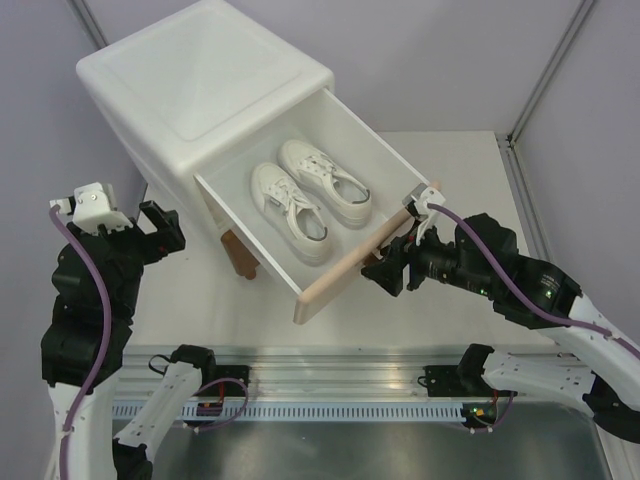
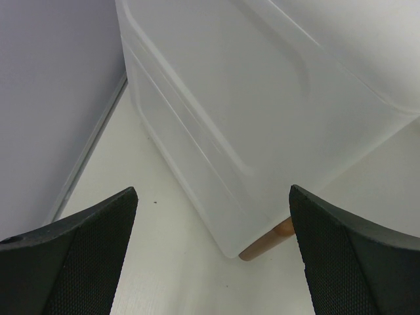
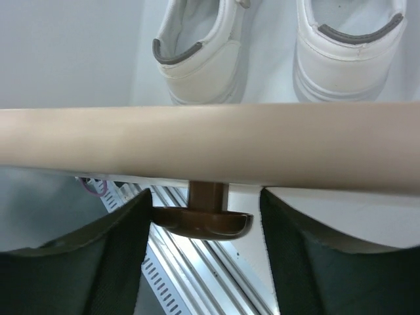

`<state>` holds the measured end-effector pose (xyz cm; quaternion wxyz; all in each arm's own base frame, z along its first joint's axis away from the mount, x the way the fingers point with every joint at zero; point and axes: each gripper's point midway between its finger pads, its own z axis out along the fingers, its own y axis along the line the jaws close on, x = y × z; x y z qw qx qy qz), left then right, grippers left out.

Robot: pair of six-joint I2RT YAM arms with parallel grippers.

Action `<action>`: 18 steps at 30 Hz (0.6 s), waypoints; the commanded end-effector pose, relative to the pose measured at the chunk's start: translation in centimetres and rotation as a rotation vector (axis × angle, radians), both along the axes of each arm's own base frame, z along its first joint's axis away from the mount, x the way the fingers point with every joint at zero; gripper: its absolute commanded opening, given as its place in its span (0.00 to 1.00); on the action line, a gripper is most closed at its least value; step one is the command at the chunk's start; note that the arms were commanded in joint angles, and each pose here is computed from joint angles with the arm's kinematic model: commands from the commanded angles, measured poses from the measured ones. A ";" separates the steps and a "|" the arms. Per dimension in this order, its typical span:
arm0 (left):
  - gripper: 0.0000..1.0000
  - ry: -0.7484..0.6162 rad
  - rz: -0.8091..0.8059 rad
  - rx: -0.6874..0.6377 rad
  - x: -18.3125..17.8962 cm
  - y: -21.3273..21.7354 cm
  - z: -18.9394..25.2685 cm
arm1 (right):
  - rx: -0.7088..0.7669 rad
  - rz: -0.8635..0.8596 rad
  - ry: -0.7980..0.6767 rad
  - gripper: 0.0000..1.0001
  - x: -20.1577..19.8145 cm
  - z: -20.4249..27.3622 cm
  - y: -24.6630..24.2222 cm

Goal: Place and organize the shoes in the shoe cabinet

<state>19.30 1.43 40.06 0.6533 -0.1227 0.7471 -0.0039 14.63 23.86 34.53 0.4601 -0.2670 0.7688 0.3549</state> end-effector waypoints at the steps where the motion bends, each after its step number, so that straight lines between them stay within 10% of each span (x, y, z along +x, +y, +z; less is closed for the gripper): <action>1: 1.00 -0.010 -0.034 -0.039 0.5 -0.9 0.9 | 0.078 0.011 -0.049 0.64 0.1 2.9 0.6; 7: 1.00 -0.007 -0.042 -0.040 0.6 -1.1 0.9 | 0.070 0.018 -0.064 0.27 0.1 3.5 0.4; 18: 1.00 0.003 -0.057 -0.027 1.1 -1.4 1.1 | 0.108 0.039 -0.135 0.07 0.5 7.8 1.1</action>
